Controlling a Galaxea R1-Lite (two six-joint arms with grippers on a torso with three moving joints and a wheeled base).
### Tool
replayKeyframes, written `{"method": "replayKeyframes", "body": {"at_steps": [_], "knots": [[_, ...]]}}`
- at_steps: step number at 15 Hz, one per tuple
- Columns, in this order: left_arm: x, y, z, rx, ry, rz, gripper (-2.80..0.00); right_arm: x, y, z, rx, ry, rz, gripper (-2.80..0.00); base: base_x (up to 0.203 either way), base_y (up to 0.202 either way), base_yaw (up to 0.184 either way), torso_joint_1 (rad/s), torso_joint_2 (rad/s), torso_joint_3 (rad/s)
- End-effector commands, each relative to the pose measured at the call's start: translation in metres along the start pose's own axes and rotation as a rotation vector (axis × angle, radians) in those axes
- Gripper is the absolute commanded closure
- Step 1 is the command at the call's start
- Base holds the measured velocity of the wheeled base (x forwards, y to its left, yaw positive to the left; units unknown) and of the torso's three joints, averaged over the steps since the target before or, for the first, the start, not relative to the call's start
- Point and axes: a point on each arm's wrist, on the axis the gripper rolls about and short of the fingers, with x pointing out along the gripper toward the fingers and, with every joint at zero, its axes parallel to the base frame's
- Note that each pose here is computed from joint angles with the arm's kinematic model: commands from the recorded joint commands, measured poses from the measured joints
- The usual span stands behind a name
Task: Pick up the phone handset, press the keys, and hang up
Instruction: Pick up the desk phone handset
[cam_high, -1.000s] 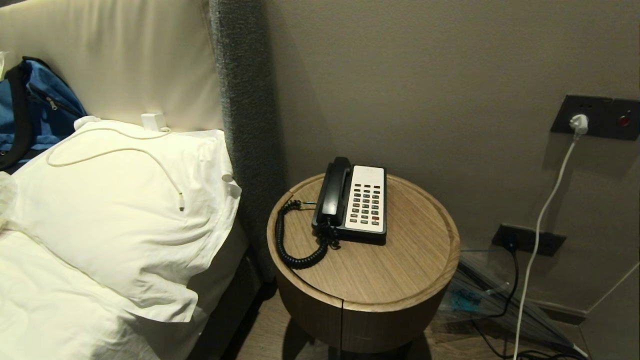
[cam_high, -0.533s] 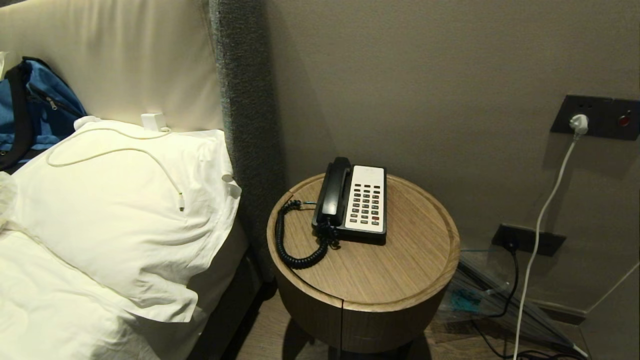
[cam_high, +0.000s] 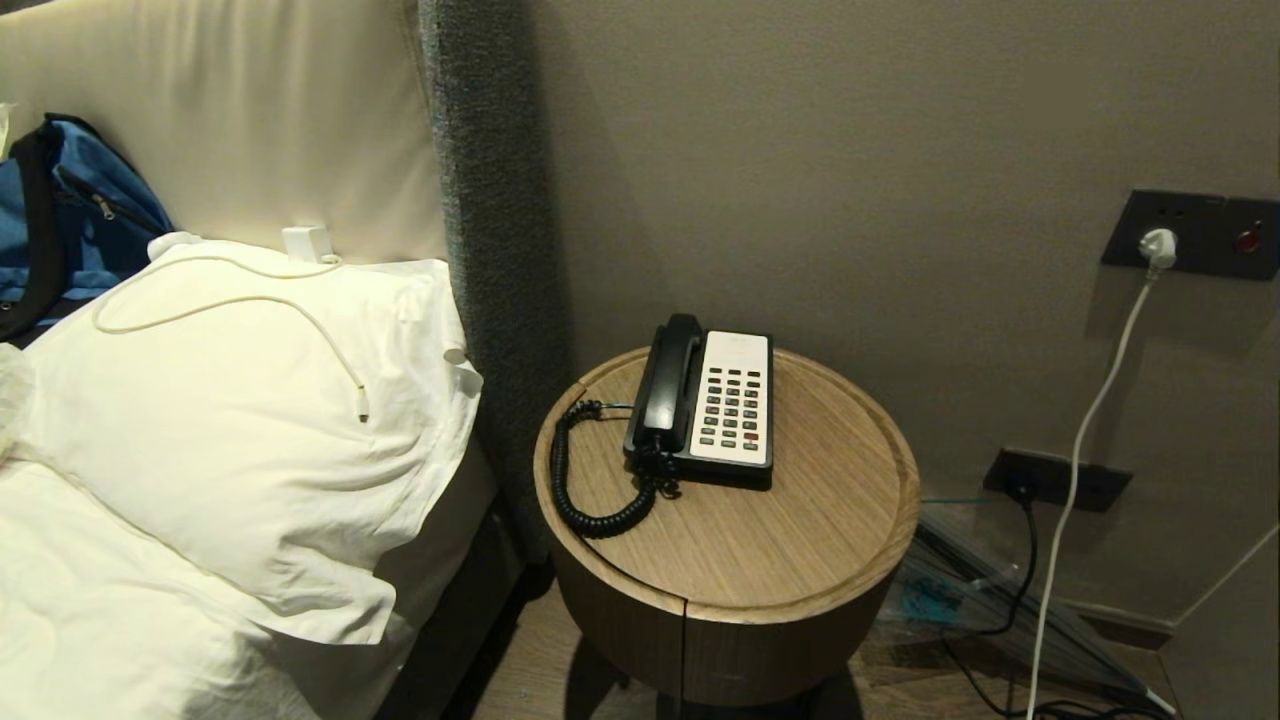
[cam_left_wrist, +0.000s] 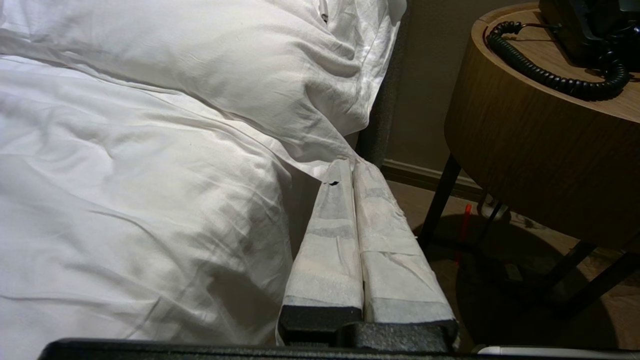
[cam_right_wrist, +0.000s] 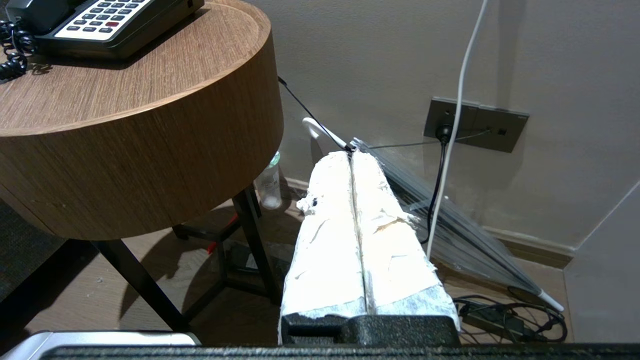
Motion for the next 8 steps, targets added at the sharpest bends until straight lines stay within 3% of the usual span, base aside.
{"method": "replayKeyframes", "body": {"at_steps": [1,4,8], "knots": [[0.0002,0.0,-0.0003,0.0,0.003,0.001,0.0,-0.0001,0.0,-0.0001,0.0,-0.001,0.001,0.0,0.0,0.0,0.0,0.0,0.0,0.0],[0.0002,0.0,-0.0004,0.0,0.004,0.001,0.0,-0.0001,0.0,-0.0001,0.0,-0.001,0.001,0.0,0.0,0.0,0.0,0.003,0.0,-0.047],[0.0002,0.0,-0.0002,0.0,0.005,0.001,0.0,-0.0001,0.0,-0.0001,0.0,-0.001,0.001,0.0,0.0,0.0,0.0,0.004,0.0,-0.191]]}}
